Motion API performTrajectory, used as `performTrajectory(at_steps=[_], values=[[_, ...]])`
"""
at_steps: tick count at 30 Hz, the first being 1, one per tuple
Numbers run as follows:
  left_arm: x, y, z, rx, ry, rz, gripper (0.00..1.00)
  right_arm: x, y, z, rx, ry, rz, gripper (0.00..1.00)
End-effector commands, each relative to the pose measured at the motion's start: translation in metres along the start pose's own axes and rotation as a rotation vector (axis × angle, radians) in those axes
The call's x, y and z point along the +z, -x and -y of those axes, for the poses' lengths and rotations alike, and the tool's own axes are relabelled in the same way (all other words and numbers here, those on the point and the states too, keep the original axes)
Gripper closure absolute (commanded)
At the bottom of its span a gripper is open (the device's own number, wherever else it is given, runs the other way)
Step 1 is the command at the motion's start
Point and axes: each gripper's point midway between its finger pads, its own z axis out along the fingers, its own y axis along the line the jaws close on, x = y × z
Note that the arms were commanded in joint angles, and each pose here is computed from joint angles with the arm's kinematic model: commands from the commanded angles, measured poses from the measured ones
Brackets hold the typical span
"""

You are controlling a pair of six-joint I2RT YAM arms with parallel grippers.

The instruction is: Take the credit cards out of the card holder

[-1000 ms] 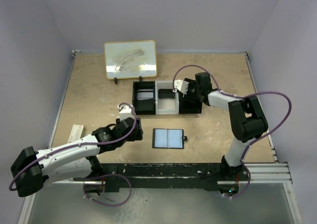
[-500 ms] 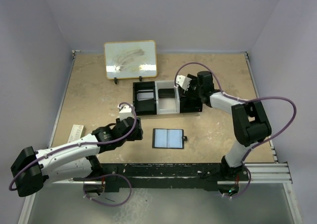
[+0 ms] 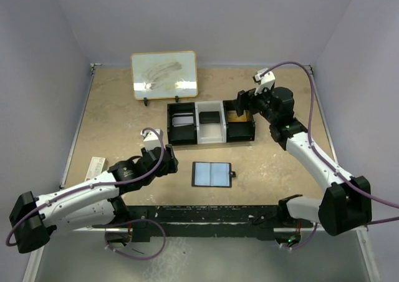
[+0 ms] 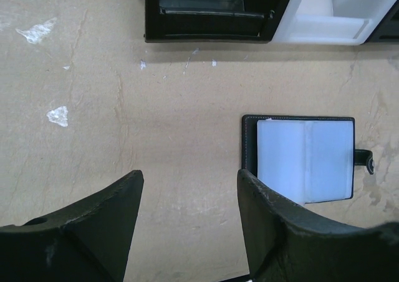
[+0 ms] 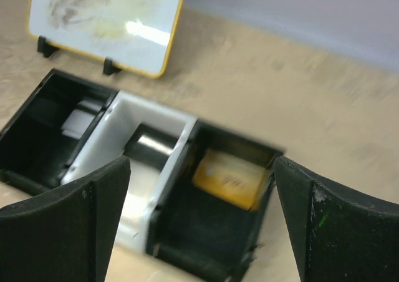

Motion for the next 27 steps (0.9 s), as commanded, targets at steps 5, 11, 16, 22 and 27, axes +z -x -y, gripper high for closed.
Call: performTrajectory(at_steps=[5,11,16,22,27], values=[[-0.015,0.031,-0.008,-0.106,0.033,0.124,0.41,-0.037,-0.050,-0.047,0.518,0.096,-0.087,0.00],[-0.016,0.030,-0.015,-0.122,0.052,0.129,0.40,-0.054,-0.064,-0.076,0.686,0.183,-0.109,0.05],[-0.017,0.033,-0.021,-0.139,0.080,0.154,0.41,-0.066,-0.093,-0.105,0.658,0.043,-0.225,0.08],[-0.019,0.035,-0.022,-0.165,0.077,0.166,0.41,-0.085,-0.121,-0.125,0.640,-0.071,-0.323,0.18],[-0.019,0.033,-0.024,-0.165,0.081,0.166,0.39,-0.090,-0.142,-0.157,0.574,-0.092,-0.428,0.25]])
